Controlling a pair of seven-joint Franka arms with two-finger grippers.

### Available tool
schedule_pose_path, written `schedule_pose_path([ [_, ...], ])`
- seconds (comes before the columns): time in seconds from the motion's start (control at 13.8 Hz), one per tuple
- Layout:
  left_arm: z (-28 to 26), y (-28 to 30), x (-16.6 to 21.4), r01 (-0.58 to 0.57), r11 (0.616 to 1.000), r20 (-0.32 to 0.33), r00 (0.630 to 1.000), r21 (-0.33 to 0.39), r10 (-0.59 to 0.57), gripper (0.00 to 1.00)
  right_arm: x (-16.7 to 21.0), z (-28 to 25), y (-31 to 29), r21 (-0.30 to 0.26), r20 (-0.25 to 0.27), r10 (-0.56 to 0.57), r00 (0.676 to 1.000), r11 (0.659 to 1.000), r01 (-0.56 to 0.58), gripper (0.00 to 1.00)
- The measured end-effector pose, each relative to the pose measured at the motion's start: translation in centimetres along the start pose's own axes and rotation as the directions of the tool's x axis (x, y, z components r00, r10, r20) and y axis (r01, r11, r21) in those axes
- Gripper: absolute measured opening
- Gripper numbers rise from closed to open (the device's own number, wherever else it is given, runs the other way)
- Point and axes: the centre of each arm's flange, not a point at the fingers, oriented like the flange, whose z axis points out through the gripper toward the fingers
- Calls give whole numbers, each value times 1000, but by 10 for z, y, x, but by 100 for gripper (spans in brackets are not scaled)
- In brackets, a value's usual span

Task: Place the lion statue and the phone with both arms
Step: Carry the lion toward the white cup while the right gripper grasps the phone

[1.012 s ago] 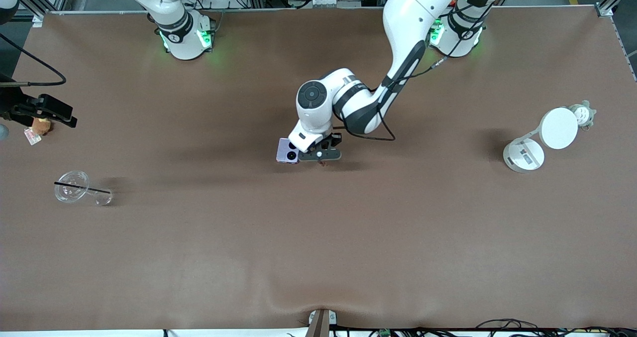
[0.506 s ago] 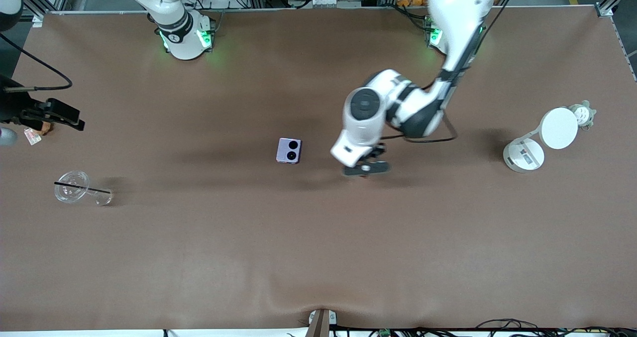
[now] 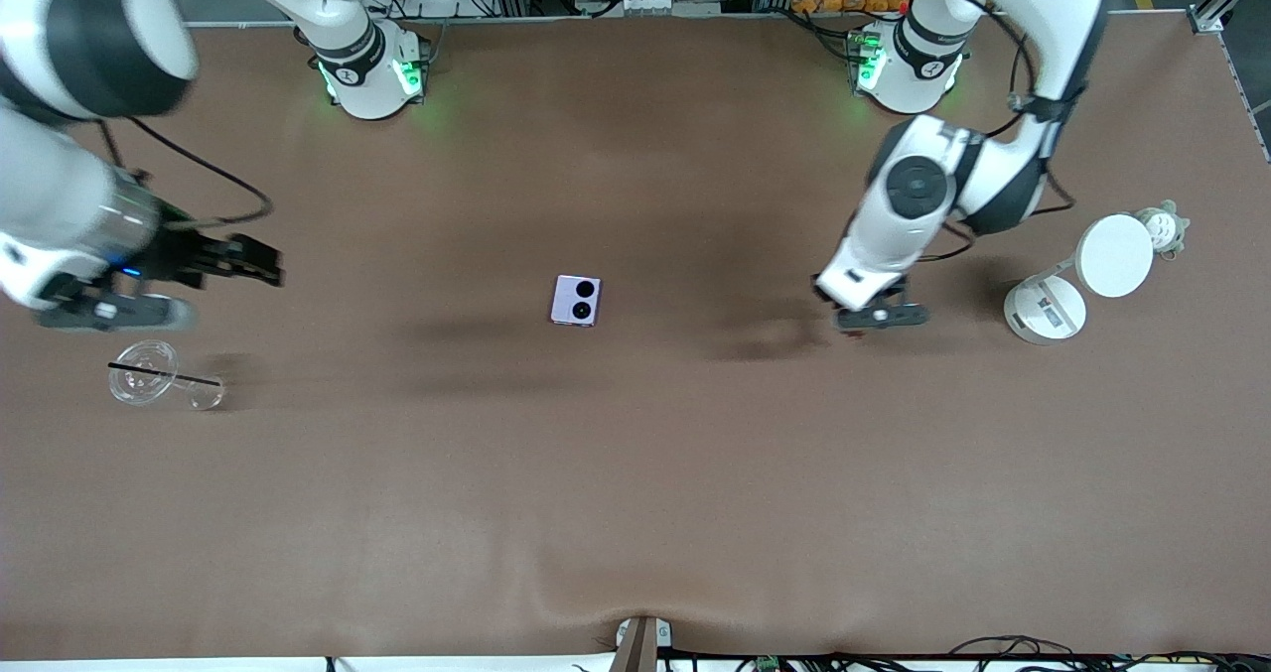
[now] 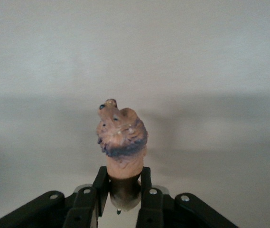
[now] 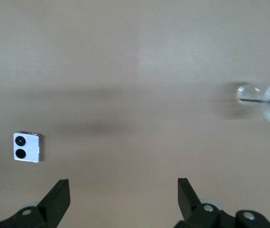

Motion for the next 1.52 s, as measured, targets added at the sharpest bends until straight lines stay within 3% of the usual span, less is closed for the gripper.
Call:
schedule_pose_path([
  [0.36, 46, -103, -3, -34, 999, 35, 999, -17, 34, 30, 24, 69, -75, -16, 5, 29, 1000, 999, -29, 100],
  [0.8, 53, -130, -8, -94, 995, 39, 995, 38, 93, 30, 30, 152, -148, -10, -48, 63, 997, 998, -63, 100],
  [1.16, 56, -158, -7, -84, 995, 42, 996, 61, 82, 31, 10, 199, -209, -26, -42, 88, 995, 996, -89, 100],
  [1.3, 56, -152, -7, -95, 994, 40, 995, 58, 93, 44, 7, 213, -220, -31, -38, 74, 997, 997, -75, 100],
  [1.52, 44, -149, 8, -98, 993, 3, 995, 59, 98, 75, 6, 233, -231, -31, -44, 59, 997, 998, -61, 100],
])
